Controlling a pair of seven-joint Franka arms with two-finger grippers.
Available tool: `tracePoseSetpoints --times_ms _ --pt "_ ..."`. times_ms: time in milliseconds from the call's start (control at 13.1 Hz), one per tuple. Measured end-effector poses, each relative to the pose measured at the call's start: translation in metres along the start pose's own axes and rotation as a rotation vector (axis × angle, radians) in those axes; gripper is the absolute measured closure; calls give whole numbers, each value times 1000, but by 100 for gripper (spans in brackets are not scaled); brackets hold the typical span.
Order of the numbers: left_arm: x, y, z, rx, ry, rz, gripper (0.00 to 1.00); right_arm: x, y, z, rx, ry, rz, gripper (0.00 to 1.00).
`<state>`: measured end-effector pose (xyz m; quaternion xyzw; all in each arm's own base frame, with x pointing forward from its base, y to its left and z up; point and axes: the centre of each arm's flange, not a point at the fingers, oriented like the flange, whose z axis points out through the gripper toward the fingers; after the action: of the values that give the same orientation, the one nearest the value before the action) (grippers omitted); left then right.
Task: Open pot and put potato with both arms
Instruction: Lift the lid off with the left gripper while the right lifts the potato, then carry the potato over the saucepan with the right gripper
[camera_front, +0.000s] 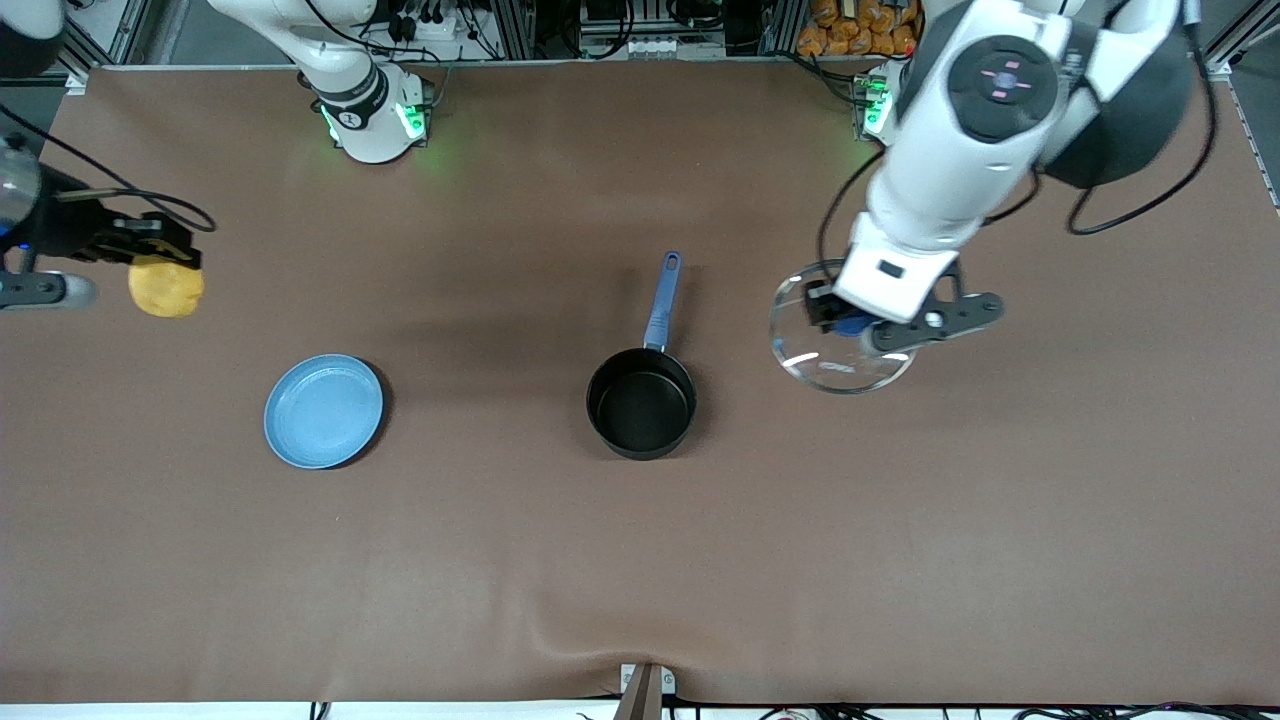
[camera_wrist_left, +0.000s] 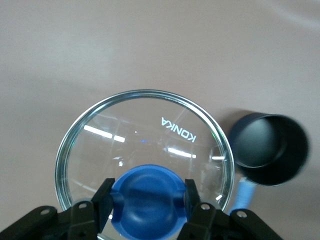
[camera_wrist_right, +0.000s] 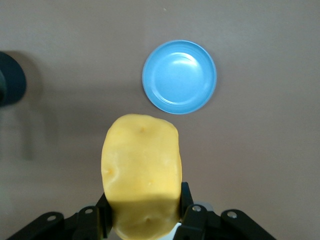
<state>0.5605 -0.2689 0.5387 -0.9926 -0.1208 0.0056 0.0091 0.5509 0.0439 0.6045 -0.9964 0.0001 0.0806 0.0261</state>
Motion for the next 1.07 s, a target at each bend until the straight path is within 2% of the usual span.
tracePoseSetpoints --times_ms 153,306,842,1072 --pt "12 -35 14 20 -30 24 39 0 -61 1 -9 47 0 47" --pt "25 -59 29 32 -53 38 39 5 -115 18 -11 67 41 47" --pt "60 -125 87 14 -43 101 39 25 -302 126 41 87 153 47" --pt "62 -136 115 4 -23 125 39 36 -362 169 33 94 155 47"
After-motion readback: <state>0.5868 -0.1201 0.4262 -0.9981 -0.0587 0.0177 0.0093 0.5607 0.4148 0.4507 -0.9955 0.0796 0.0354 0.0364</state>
